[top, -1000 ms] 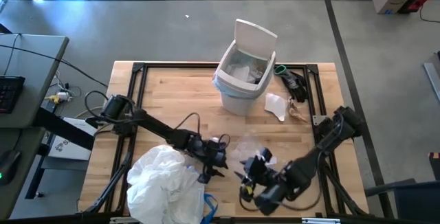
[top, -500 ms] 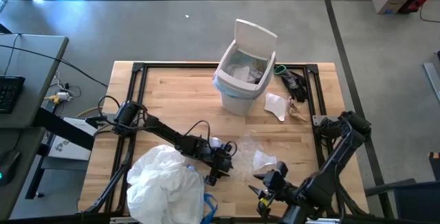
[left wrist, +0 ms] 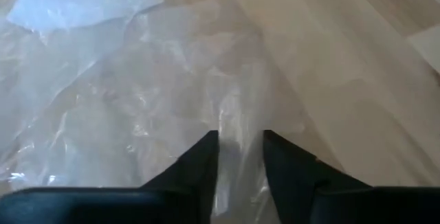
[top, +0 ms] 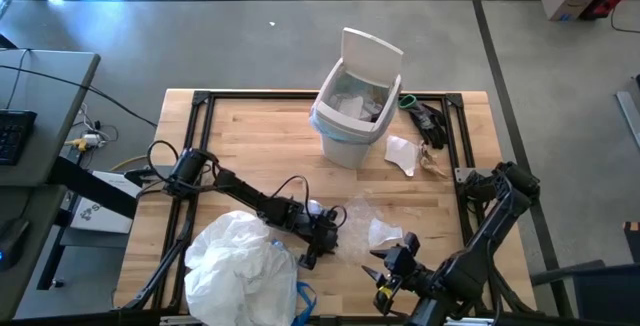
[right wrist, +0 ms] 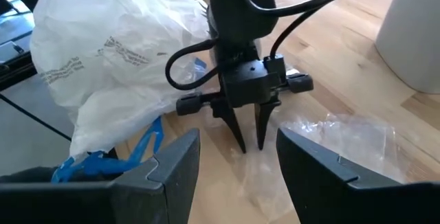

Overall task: Place trash/remove bag and relplace
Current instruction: Put the transparent plastic into the trash bin

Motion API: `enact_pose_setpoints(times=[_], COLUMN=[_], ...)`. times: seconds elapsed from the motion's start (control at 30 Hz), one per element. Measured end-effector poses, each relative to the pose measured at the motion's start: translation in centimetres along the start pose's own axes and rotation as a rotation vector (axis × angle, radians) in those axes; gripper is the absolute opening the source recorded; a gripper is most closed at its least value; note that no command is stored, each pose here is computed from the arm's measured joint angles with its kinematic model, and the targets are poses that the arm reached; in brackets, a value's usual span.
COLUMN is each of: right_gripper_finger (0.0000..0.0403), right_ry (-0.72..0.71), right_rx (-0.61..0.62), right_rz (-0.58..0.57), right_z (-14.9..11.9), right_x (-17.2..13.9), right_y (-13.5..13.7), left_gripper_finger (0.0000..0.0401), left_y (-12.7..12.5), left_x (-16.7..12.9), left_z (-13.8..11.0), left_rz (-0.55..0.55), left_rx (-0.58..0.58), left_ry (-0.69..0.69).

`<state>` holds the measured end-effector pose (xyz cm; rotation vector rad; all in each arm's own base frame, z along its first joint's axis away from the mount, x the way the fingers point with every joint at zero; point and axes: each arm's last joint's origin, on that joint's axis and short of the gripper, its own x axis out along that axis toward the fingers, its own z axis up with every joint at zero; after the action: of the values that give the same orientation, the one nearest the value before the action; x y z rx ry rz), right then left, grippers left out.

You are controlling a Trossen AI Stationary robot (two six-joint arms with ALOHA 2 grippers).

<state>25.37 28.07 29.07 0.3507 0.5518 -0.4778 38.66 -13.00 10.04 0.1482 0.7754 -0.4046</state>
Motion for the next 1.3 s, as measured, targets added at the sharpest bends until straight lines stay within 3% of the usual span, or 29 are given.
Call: enact_pose_setpoints(times=[0.23, 0.83, 1.1, 1.3], right_gripper_finger=[0.0181, 0.0181, 0.0181, 0.0181], right_ry=[0.000, 0.006, 0.119, 0.197], right_rx=[0.007, 0.003, 0.050, 0.028], right_rz=[-0.002, -0.005, -0.016, -0.042], right_z=[0.0, 0.0, -0.5, -2.6], right_x=[0.0, 0.0, 0.0, 1.5], right_y=[0.0, -0.1, -0.3, 0.4], left_gripper_finger=[0.0006, 0.0000, 0.0000, 0.0000], left_y=[-0.1, -1.2, -0.4, -0.4], left_x=[-0.1, -2.2, -2.4, -2.6], left_z=[0.2, 5.0, 4.4, 4.3], left_rz=[-0.051, -0.131, -0.123, -0.123], left_rx=[-0.012, -0.009, -0.075, -0.076], left_ry=[-0.005, -0.067, 0.006, 0.020])
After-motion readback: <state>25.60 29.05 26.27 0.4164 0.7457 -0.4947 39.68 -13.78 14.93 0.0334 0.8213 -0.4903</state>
